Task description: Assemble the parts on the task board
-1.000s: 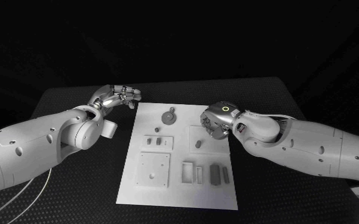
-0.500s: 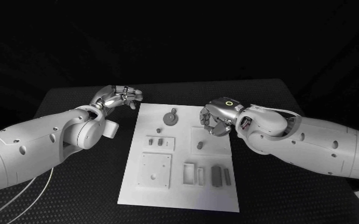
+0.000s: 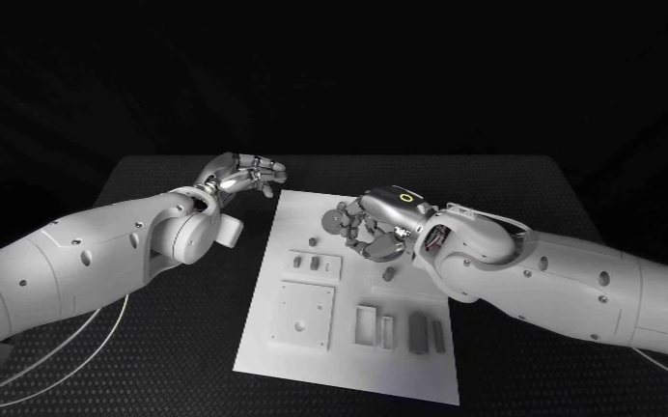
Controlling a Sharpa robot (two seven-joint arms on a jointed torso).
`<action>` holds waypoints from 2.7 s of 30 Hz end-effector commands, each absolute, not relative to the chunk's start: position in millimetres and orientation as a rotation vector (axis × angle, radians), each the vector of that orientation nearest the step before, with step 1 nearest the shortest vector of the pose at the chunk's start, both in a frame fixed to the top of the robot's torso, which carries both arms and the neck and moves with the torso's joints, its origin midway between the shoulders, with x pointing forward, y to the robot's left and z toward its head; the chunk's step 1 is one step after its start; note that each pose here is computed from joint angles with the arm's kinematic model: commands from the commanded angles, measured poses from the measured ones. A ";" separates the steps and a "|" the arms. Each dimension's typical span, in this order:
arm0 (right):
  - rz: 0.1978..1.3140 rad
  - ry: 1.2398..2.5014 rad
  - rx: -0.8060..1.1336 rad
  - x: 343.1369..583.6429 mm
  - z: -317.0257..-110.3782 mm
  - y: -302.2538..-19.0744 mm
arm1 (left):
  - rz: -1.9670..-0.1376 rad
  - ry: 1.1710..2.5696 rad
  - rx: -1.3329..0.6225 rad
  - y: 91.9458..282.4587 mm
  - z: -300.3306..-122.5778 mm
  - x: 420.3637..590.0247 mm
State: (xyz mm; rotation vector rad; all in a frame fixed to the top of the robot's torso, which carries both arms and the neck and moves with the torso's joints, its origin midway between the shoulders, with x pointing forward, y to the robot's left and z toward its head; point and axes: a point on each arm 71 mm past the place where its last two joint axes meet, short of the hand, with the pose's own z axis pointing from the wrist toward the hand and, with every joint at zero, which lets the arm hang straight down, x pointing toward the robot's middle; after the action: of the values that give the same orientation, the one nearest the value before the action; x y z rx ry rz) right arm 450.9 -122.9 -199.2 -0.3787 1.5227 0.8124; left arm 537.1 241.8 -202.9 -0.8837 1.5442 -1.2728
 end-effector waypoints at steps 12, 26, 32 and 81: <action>0.882 1.532 -0.551 422.3 -240.1 -79.5 | -1.283 1.516 -0.879 231.6 -199.5 545.2; 0.903 1.588 -0.608 402.9 -270.3 -66.7 | -1.290 1.520 -0.876 228.0 -198.9 546.5; 0.902 1.592 -0.616 400.5 -275.2 -64.9 | -1.293 1.522 -0.875 226.8 -199.0 546.4; 0.830 1.621 -0.691 404.6 -286.6 -59.2 | -1.305 1.540 -0.876 224.4 -199.3 544.3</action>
State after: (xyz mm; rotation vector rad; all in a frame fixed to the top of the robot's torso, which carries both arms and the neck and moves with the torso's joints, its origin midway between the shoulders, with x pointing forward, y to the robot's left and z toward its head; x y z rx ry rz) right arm 406.5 -60.2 -281.0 -0.6552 1.5946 0.8481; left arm 544.7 227.2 -200.8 -0.8789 1.5387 -1.2839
